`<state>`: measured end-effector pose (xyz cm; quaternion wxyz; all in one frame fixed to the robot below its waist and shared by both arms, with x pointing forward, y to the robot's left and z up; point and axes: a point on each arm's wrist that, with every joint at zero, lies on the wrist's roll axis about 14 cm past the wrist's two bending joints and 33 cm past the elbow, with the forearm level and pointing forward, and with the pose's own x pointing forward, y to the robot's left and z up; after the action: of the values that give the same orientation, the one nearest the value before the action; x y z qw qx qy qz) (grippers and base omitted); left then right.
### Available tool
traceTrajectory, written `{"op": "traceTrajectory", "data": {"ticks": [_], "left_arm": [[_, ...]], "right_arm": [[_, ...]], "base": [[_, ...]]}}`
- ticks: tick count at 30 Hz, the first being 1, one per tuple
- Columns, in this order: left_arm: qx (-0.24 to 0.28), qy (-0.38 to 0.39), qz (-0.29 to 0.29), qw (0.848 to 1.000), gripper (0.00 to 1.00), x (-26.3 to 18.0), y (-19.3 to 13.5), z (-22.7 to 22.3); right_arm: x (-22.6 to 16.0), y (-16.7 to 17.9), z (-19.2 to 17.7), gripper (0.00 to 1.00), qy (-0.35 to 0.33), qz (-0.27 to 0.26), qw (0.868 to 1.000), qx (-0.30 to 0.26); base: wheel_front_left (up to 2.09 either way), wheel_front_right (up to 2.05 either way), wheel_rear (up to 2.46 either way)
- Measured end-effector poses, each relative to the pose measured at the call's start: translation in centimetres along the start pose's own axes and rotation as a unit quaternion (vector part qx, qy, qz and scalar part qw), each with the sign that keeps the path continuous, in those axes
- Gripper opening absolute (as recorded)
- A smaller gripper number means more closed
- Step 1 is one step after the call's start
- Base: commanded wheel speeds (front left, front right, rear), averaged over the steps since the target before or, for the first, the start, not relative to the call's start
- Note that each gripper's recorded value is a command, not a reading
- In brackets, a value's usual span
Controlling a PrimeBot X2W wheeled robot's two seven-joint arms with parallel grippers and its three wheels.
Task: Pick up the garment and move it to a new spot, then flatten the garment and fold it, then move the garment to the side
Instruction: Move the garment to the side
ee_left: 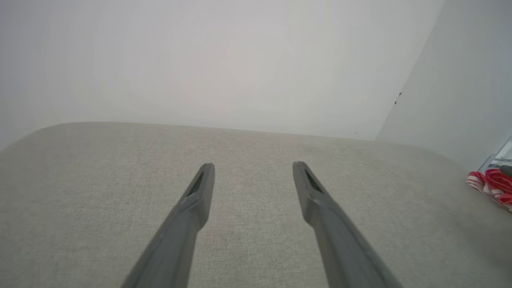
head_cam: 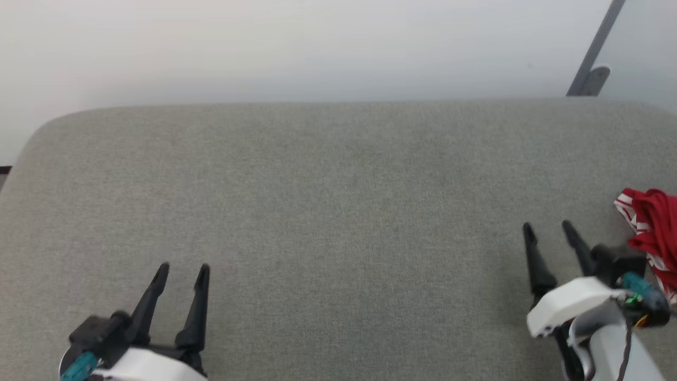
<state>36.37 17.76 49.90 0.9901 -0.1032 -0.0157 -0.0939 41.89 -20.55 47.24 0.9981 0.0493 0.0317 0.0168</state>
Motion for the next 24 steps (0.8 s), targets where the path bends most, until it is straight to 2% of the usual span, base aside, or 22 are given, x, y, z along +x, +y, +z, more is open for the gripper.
{"op": "traceTrajectory", "data": {"ticks": [4, 9, 24], "left_arm": [[-0.002, -0.006, 0.024, 1.0, 1.0, -1.9, 0.9, 0.3], [0.002, -0.013, 0.043, 0.999, 1.0, -3.6, 1.8, 0.7], [0.001, -0.031, 0.07, 0.997, 1.0, -7.1, 2.0, 1.4]], "right_arm": [[-1.4, 2.0, 0.5, 1.0, -0.017, 0.019, 0.999, 0.018], [-2.8, 2.8, 1.3, 1.0, -0.04, 0.019, 0.998, 0.04], [-7.0, 1.0, 2.6, 1.0, -0.076, -0.015, 0.996, 0.044]], "base": [[0.0, 0.0, 0.0], [0.0, 0.0, 0.0], [0.0, 0.0, 0.0]]}}
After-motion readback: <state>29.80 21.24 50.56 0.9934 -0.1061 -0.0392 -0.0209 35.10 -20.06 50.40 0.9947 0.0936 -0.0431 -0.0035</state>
